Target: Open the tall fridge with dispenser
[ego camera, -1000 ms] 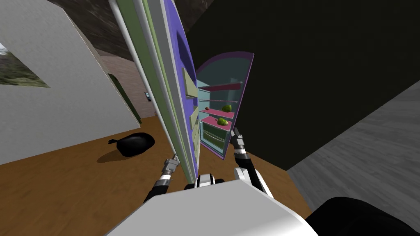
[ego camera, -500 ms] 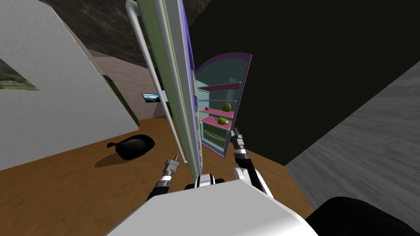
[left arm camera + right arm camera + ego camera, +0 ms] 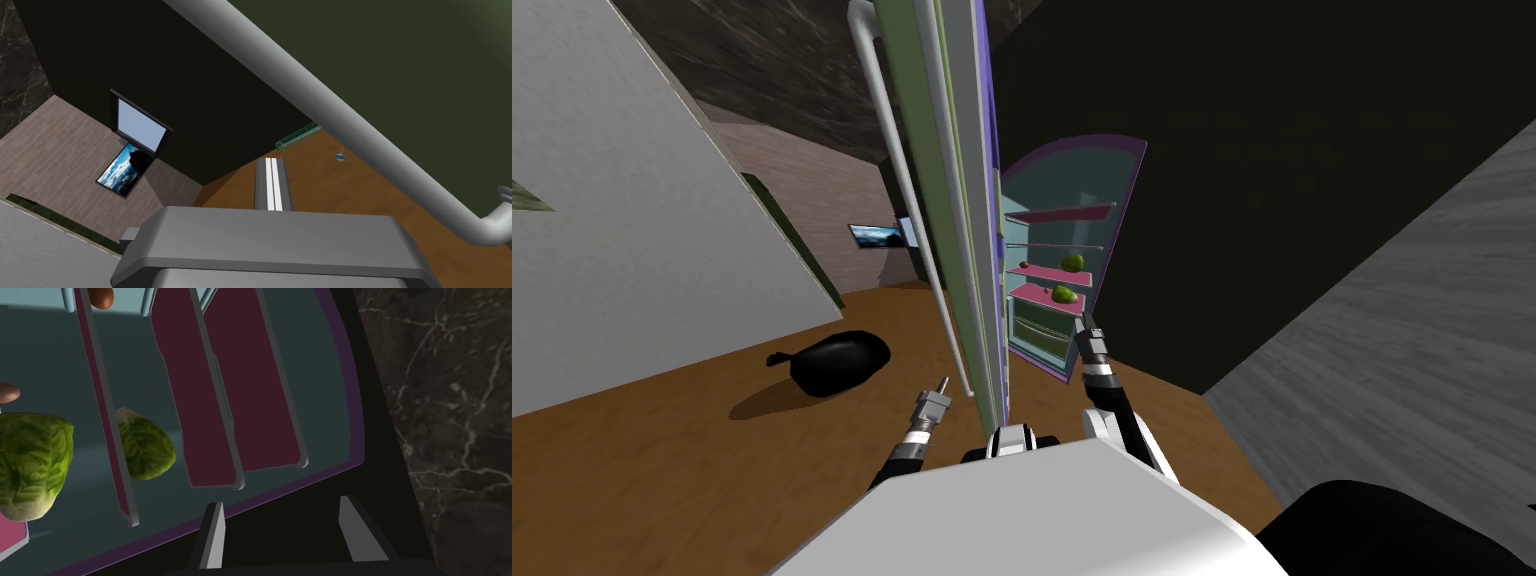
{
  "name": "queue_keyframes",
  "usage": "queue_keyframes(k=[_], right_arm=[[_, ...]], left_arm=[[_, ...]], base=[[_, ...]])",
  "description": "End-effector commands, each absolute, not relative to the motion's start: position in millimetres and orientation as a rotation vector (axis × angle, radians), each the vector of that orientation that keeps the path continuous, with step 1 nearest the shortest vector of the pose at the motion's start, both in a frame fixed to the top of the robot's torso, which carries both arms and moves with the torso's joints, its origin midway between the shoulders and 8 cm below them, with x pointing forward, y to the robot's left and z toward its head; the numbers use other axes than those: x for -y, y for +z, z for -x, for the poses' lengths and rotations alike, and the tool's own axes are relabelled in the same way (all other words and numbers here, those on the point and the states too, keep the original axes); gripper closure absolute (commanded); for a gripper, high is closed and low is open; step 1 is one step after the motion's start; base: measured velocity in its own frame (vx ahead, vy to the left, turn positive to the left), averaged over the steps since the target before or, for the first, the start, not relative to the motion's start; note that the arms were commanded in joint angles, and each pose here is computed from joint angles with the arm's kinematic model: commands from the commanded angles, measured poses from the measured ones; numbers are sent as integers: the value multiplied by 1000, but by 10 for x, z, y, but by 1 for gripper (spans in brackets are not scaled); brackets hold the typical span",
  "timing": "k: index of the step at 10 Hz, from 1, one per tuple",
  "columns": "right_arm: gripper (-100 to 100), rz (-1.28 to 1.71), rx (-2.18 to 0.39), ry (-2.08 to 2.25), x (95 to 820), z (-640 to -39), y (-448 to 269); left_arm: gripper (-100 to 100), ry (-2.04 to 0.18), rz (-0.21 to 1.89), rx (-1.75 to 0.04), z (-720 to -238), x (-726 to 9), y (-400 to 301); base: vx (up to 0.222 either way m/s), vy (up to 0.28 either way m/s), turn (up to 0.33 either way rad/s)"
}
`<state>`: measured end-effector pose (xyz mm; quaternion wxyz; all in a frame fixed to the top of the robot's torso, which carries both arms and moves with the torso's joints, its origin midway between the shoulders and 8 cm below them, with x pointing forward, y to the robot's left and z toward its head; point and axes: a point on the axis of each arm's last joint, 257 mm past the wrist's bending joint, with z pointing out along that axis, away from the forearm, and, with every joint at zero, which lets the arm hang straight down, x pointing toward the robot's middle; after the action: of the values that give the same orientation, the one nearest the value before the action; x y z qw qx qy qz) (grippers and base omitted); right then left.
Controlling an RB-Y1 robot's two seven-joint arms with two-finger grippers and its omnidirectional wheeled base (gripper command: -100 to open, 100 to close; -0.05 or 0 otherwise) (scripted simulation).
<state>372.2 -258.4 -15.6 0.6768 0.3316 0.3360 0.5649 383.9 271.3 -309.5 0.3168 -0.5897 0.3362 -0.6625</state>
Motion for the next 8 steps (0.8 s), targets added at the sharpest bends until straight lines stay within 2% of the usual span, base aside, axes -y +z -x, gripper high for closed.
queue_keyframes(k=[1, 3, 4, 6, 7, 8], right_arm=[[0, -745, -755, 1270, 2584, -3722, -156], [0, -745, -755, 1270, 2584, -3722, -156], [0, -746, -755, 1270, 2584, -3722, -156], [0, -746, -755, 1270, 2583, -3722, -155], [0, -746, -755, 1270, 2583, -3722, -156], [0, -746, -755, 1270, 2583, -3722, -156]], left_arm=[[100, -1765, 1549, -908, -3806, -2656, -3084], [100, -1768, 1548, -912, -3806, -2651, -3078], [-100, -1757, 1559, -900, -3817, -2630, -3145], [-100, -1761, 1555, -905, -3810, -2640, -3119], [100, -1759, 1556, -905, -3809, -2650, -3123], [100, -1774, 1550, -927, -3788, -2614, -3106]], base=[[1, 220, -110], [1, 143, -57], [8, -67, 26], [3, -29, 8], [0, 0, 0], [14, 159, -80]])
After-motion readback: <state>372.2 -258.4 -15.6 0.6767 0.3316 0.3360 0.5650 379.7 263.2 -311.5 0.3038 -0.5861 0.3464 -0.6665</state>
